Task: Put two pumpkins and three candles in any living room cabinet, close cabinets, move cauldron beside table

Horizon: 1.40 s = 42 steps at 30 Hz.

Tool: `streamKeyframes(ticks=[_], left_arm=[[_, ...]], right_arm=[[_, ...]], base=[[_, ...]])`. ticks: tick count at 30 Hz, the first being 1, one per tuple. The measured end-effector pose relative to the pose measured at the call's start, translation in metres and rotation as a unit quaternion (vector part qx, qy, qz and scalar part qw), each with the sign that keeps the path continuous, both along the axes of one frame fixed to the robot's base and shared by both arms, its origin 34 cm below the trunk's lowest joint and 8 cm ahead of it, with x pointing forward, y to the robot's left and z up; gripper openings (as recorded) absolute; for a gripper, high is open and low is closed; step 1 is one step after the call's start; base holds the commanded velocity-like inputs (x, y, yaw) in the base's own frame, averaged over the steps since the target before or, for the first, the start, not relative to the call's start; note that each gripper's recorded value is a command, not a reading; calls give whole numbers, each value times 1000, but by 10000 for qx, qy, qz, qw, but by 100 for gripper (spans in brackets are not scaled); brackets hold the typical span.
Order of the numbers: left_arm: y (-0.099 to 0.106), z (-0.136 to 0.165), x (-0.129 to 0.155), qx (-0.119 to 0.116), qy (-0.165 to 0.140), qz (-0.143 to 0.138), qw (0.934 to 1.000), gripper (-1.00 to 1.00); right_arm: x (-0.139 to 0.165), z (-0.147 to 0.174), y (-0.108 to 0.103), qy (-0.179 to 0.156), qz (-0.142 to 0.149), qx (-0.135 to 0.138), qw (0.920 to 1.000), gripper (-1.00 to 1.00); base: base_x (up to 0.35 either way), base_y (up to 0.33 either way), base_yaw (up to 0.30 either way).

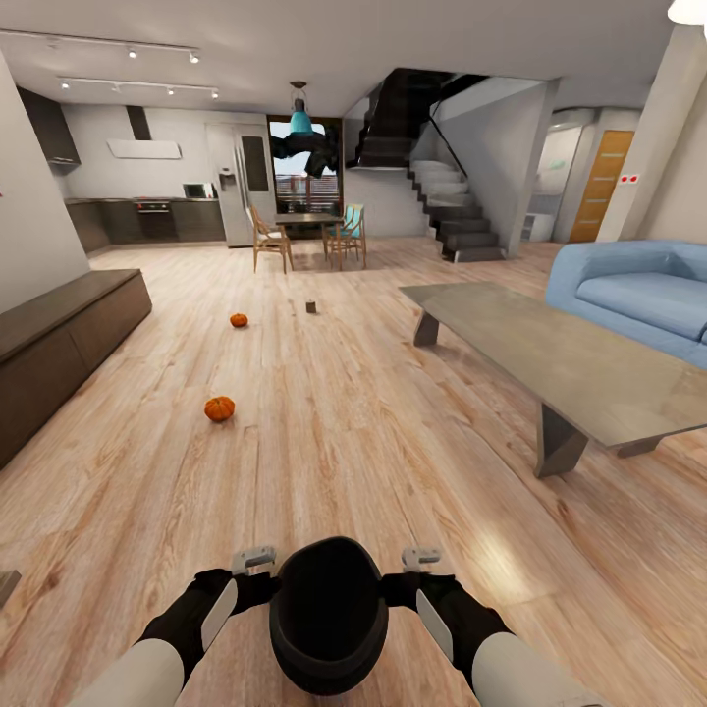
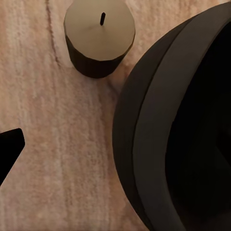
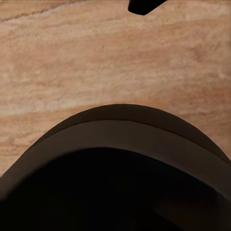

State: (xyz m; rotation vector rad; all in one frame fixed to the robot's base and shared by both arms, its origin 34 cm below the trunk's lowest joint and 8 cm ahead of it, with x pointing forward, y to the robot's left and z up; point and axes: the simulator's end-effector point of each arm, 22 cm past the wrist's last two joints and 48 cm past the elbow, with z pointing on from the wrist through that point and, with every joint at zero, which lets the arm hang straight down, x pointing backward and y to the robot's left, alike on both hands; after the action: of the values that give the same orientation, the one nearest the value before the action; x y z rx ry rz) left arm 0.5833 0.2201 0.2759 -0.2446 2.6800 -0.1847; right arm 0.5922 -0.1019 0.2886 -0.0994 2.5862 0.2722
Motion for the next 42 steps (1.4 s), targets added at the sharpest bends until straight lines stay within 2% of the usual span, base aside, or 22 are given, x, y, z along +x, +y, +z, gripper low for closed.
streamKeyframes(ticks=[10,29,35,38,42], left_arm=[[0,-19,-9,-1,188,-4,9998,100],[-1,-19,-8,-12,174,-7,9998,100],[-14,-18,-8,-85,173,-53,9998,100],[-18,-18,-9,-104,173,-67,9998,100],[-19,-18,-9,-104,173,-74,9998,100]], right_arm=[[-7,-19,0,156,-5,6,9999,100],[-4,-17,0,79,-17,14,10000,100],[-5,-17,0,167,-1,-16,9999,100],[-5,-15,0,394,56,-42,9992,100],[-2,-13,0,384,61,-37,9992,100]], base=[[0,0,0],[0,0,0],[0,0,0],[0,0,0],[0,0,0]])
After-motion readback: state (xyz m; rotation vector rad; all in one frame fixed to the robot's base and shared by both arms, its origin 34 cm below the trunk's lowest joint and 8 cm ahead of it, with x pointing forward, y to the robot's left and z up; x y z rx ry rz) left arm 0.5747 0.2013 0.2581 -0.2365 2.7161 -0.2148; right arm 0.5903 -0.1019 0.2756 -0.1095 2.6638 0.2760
